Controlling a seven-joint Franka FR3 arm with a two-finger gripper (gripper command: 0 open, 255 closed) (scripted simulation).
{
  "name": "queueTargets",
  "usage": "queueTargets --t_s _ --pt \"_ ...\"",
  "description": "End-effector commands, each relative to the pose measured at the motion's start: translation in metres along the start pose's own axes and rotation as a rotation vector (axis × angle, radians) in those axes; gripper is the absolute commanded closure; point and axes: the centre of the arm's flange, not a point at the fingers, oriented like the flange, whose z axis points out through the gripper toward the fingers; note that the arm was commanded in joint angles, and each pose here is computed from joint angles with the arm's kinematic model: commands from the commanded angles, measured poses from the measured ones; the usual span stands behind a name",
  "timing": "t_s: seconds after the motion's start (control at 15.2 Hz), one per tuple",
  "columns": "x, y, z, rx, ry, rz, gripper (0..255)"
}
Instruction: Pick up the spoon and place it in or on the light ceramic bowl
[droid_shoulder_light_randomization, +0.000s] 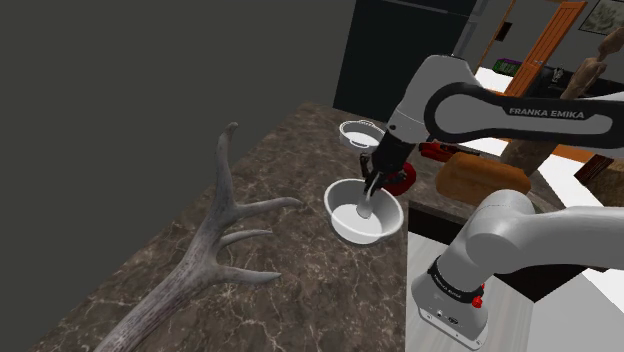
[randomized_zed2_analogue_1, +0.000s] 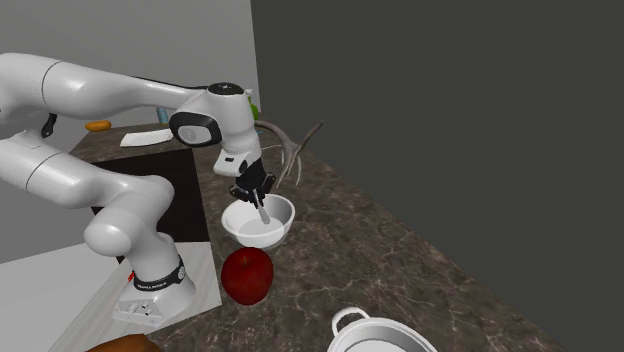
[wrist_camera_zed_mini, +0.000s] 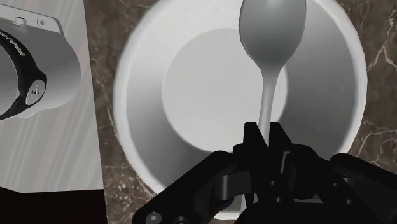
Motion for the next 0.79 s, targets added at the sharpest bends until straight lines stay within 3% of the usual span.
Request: queueTargets --t_s 0.0,0.2,0.66,0.73 --pt "0.002 0.001 0.010 0.000 0.000 0.000 255" --pt "0.005 0.004 0.027 0.000 0.000 0.000 255" --pt "0.005 0.004 0.027 0.000 0.000 0.000 255" --pt "0.004 0.004 0.027 0.000 0.000 0.000 0"
